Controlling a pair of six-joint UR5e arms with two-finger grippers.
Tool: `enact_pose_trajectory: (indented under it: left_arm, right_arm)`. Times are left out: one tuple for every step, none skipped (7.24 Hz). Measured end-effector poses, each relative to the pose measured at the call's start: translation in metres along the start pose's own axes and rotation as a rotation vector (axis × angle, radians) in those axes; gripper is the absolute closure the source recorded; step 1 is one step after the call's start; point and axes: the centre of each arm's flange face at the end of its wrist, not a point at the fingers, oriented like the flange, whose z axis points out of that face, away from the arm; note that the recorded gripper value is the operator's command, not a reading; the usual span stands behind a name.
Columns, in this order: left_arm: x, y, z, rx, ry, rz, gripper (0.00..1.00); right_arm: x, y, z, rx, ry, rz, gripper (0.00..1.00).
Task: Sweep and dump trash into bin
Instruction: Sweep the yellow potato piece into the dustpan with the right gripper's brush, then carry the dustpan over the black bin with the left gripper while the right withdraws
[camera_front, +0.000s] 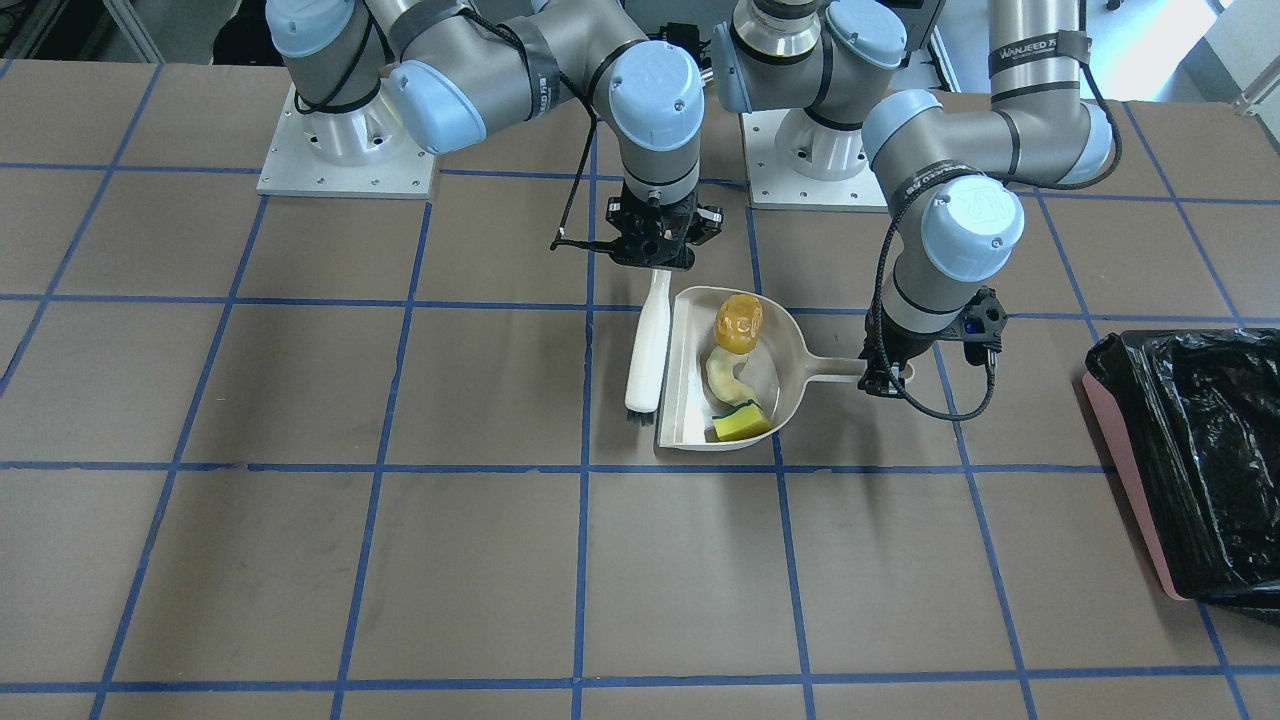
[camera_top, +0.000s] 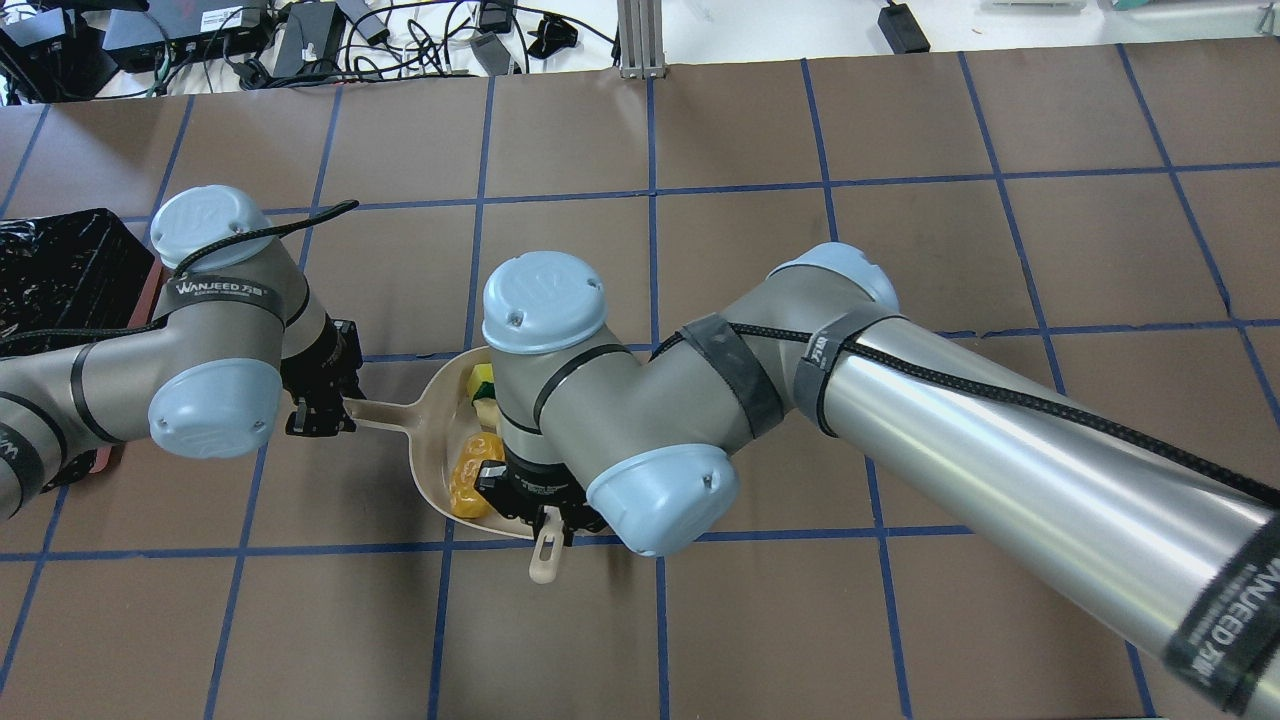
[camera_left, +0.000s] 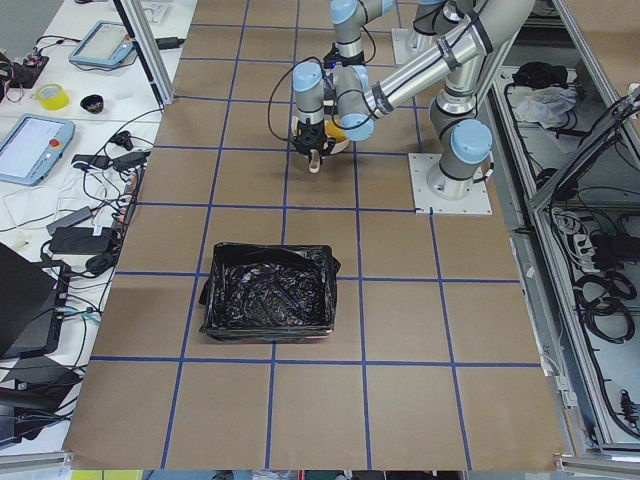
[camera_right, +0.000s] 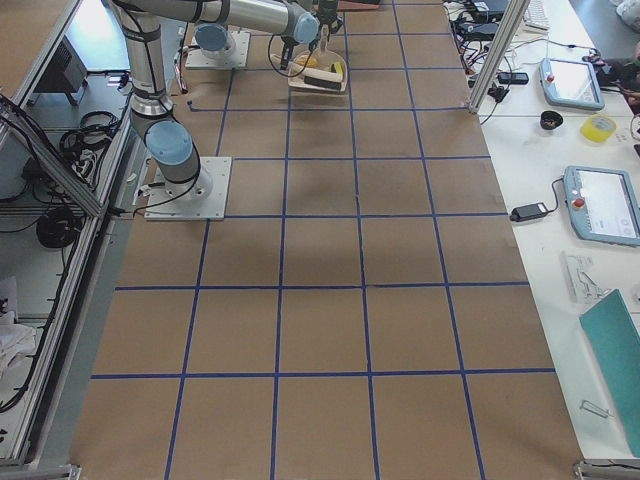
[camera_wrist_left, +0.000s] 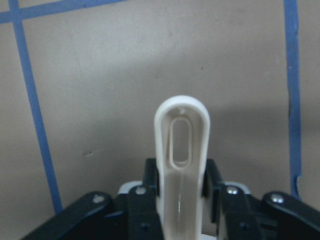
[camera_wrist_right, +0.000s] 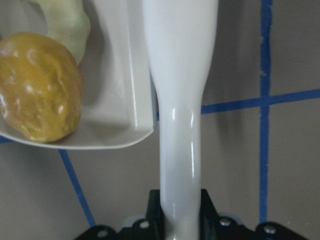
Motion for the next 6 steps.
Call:
enact_pose_trajectory:
  left_arm:
    - [0.006, -0.004, -0.008, -0.034, -0.035, 0.013, 1.00]
    - [0.015, -0.009, -0.025, -0.053, -0.055, 0.023, 1.00]
    - [0.025, -0.018, -0.047, -0.070, -0.045, 0.017, 1.00]
    - [0.036, -0.032, -0.072, -0.086, -0.008, -0.001, 1.00]
    - [0.046, -0.048, -0.094, -0.090, 0.034, -0.016, 1.00]
    - [0.052, -0.066, -0.109, -0.092, 0.060, -0.022, 1.00]
  right_arm:
    - [0.020, -0.008, -0.028, -0.007, 0.010, -0.001, 1.00]
    - [0.043, -0.021, -0.055, -0.018, 0.017, -0.011, 1.00]
    - [0.066, -0.040, -0.070, -0.016, 0.027, -0.032, 1.00]
    - [0.096, -0.067, -0.082, -0.002, 0.048, -0.053, 1.00]
    - [0.130, -0.095, -0.092, 0.012, 0.082, -0.077, 1.00]
    - [0.165, -0.119, -0.102, 0.026, 0.120, -0.093, 1.00]
